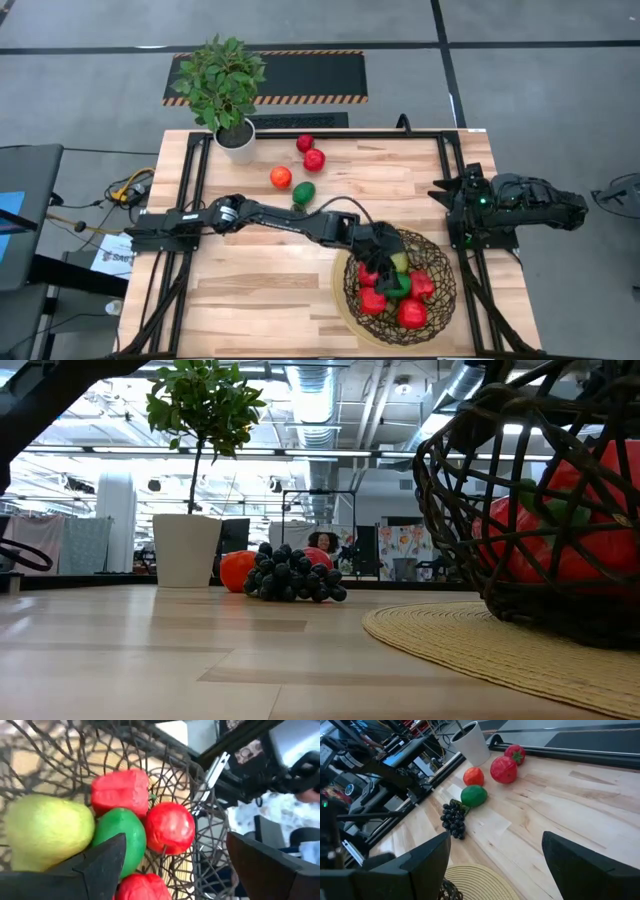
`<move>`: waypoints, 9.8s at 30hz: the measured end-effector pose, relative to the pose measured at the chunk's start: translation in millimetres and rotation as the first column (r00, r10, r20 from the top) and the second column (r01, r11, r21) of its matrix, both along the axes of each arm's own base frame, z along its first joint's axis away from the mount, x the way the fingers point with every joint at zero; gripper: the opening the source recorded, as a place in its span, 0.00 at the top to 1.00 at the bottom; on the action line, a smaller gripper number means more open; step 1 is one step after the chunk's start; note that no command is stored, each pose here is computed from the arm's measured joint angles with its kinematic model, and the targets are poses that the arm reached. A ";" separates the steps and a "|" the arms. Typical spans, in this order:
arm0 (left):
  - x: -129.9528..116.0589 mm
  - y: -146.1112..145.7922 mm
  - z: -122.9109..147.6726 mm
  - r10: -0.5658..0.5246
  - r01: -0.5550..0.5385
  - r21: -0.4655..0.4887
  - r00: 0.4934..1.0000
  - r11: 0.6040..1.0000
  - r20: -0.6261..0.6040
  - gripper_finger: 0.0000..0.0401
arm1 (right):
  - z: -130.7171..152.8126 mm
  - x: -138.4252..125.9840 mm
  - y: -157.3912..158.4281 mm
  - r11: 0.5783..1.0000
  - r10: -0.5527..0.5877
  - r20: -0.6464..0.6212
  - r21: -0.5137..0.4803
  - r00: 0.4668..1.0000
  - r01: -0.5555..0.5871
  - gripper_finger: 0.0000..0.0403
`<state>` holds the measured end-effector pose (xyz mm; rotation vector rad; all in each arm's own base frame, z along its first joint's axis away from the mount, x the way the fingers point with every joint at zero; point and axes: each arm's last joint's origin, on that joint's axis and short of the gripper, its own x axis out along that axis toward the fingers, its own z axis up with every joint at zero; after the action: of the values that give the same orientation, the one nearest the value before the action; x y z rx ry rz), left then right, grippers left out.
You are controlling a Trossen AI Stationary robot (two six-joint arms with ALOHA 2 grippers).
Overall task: Build produce basket
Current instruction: Put the orange apple into the black wire basket, then put the red apple into the black wire basket
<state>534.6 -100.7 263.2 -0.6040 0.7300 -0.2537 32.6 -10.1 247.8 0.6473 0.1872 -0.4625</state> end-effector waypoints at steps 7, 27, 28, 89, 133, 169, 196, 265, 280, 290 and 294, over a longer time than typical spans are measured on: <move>-43.4 50.0 76.9 -0.018 0.016 0.111 1.000 0.994 0.021 0.25 | -0.2 -0.1 0.0 1.000 0.000 -0.002 0.000 1.000 0.000 0.17; -158.2 154.7 132.0 0.389 -0.135 0.587 0.860 0.799 -0.331 0.25 | 0.0 -0.1 0.0 1.000 0.001 -0.001 0.000 1.000 -0.001 0.17; -157.8 158.5 130.1 0.396 -0.134 0.601 0.858 0.788 -0.328 0.25 | -0.1 -0.1 0.0 1.000 0.002 -0.002 0.000 1.000 -0.002 0.17; -205.8 265.3 -82.6 0.343 0.050 0.442 0.556 0.896 -0.757 0.29 | -0.1 -0.8 -1.5 0.998 -0.059 0.006 0.004 0.998 0.059 0.17; -245.1 -6.2 322.1 -0.330 0.329 0.207 0.381 0.921 0.864 0.30 | -1.3 -1.1 -1.5 0.998 -0.059 -0.007 0.004 0.998 0.059 0.17; -24.5 37.0 107.4 0.059 -0.169 0.204 0.886 0.964 0.459 0.25 | -1.3 -1.1 -1.4 0.998 -0.059 -0.007 0.004 0.998 0.059 0.17; 33.9 27.9 -27.9 0.089 -0.138 0.164 0.958 0.977 0.274 0.05 | -1.3 -1.1 -1.4 0.998 -0.057 -0.007 0.005 0.998 0.057 0.17; -139.6 276.7 -91.1 0.831 -0.587 0.589 0.402 0.556 -0.385 0.25 | -1.2 -1.4 -1.9 0.997 -0.078 -0.003 0.007 0.997 0.078 0.17; -112.6 239.9 -65.6 0.698 -0.573 0.399 0.566 0.716 -0.439 0.32 | -2.0 -1.9 -2.2 0.996 -0.093 -0.006 0.017 0.996 0.093 0.17; -98.2 164.0 55.3 0.489 -0.438 0.270 0.857 0.858 -0.164 0.30 | -2.2 -1.9 -2.2 0.996 -0.093 -0.008 0.017 0.996 0.093 0.17; -111.6 127.8 117.7 0.327 -0.335 0.254 0.942 0.907 0.071 0.30 | -2.1 -1.9 -2.2 0.996 -0.092 -0.007 0.017 0.996 0.092 0.17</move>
<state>423.0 27.1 380.9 -0.4599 0.6101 0.1499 30.7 -12.2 245.7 0.6734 0.1678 -0.5522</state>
